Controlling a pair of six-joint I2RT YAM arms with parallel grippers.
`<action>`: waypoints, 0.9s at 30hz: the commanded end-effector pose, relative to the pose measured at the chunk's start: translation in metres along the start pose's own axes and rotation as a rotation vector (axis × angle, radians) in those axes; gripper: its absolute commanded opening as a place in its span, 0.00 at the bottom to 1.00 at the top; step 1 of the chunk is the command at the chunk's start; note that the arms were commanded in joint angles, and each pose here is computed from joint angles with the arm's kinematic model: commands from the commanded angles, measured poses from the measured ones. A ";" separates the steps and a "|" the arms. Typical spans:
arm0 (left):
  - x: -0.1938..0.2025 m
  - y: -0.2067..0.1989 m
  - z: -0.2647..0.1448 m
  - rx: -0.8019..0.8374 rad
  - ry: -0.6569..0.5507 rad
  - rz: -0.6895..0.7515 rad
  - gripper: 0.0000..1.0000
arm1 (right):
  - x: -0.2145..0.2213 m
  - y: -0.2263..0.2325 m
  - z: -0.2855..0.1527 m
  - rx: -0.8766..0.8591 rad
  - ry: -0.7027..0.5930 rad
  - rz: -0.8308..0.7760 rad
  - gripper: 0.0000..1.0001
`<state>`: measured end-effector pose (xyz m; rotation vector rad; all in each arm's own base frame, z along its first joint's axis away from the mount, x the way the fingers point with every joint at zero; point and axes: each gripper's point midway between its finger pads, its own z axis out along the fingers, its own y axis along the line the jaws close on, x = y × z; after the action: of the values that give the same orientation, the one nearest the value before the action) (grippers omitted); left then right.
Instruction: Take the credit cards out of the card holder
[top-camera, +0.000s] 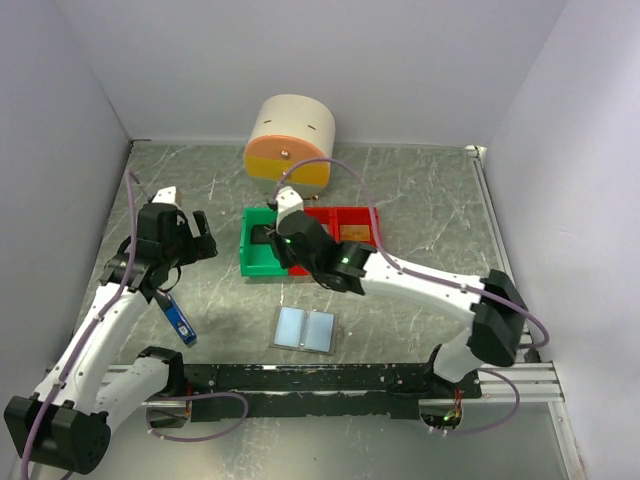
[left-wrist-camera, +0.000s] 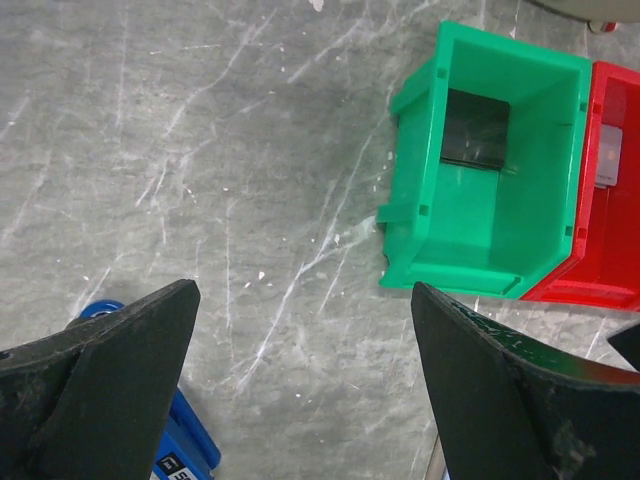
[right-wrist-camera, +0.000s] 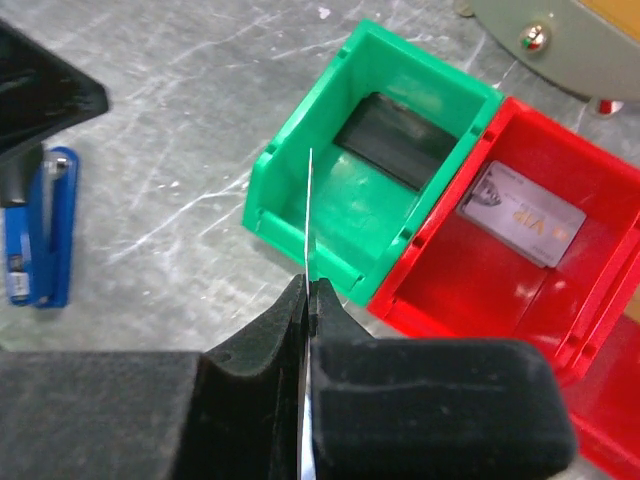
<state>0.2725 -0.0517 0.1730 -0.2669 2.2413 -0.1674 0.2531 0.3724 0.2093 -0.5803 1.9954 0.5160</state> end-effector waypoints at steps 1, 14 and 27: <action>-0.011 0.015 -0.011 -0.068 -0.073 -0.031 1.00 | 0.001 -0.014 0.022 0.109 0.053 -0.185 0.00; -0.026 0.041 -0.033 -0.200 -0.179 -0.103 1.00 | -0.013 -0.023 0.100 0.251 0.035 -0.563 0.00; -0.040 0.060 -0.065 -0.259 -0.323 -0.194 1.00 | 0.030 -0.051 0.158 0.291 0.175 -0.795 0.00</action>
<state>0.2464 0.0039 0.2207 -0.5385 1.9751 0.0226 0.3601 0.4187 0.1022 -1.1515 1.8085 -0.2232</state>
